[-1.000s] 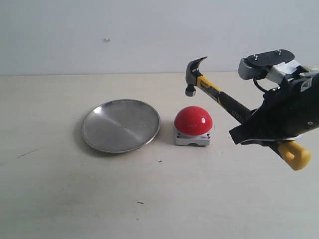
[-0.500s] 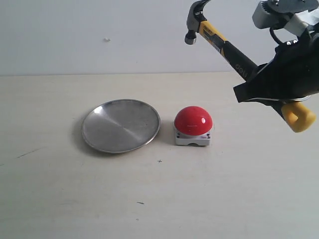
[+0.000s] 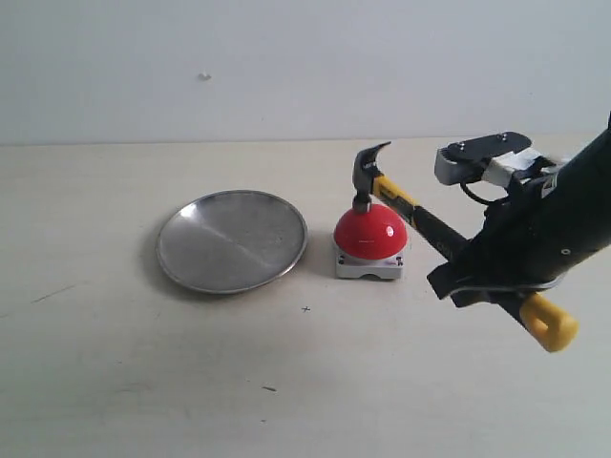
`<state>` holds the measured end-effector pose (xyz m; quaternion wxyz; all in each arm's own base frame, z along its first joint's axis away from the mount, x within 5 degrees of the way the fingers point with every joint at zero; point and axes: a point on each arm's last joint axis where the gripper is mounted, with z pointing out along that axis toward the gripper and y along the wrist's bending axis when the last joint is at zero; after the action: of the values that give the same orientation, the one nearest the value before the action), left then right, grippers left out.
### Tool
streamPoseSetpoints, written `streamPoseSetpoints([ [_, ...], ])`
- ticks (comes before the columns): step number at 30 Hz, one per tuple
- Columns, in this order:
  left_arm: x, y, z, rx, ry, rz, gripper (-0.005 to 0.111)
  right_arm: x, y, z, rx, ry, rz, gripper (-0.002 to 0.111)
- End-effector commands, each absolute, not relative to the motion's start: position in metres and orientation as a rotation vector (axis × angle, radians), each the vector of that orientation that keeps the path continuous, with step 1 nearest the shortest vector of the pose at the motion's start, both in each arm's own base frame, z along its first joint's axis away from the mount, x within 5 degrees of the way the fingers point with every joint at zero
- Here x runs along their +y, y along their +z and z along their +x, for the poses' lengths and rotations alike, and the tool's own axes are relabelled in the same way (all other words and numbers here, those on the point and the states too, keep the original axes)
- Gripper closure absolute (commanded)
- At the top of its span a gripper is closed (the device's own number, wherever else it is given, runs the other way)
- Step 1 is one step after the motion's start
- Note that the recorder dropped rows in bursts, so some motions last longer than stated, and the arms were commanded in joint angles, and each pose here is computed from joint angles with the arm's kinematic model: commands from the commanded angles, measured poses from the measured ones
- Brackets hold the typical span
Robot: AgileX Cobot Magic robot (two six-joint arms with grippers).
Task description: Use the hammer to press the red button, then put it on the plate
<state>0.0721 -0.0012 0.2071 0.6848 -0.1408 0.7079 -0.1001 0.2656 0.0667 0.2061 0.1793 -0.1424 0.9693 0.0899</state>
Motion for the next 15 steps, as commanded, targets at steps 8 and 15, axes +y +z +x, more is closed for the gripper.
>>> streamPoseSetpoints([
  [8, -0.001, 0.207, 0.072, 1.581, -0.223, -0.321, 0.107, 0.075, 0.272, 0.272, 2.261, 0.470, -0.151, 0.108],
  [15, -0.001, 0.207, 0.072, 1.581, -0.223, -0.321, 0.107, 0.105, 0.277, 0.274, 2.049, 0.969, -0.164, 0.108],
])
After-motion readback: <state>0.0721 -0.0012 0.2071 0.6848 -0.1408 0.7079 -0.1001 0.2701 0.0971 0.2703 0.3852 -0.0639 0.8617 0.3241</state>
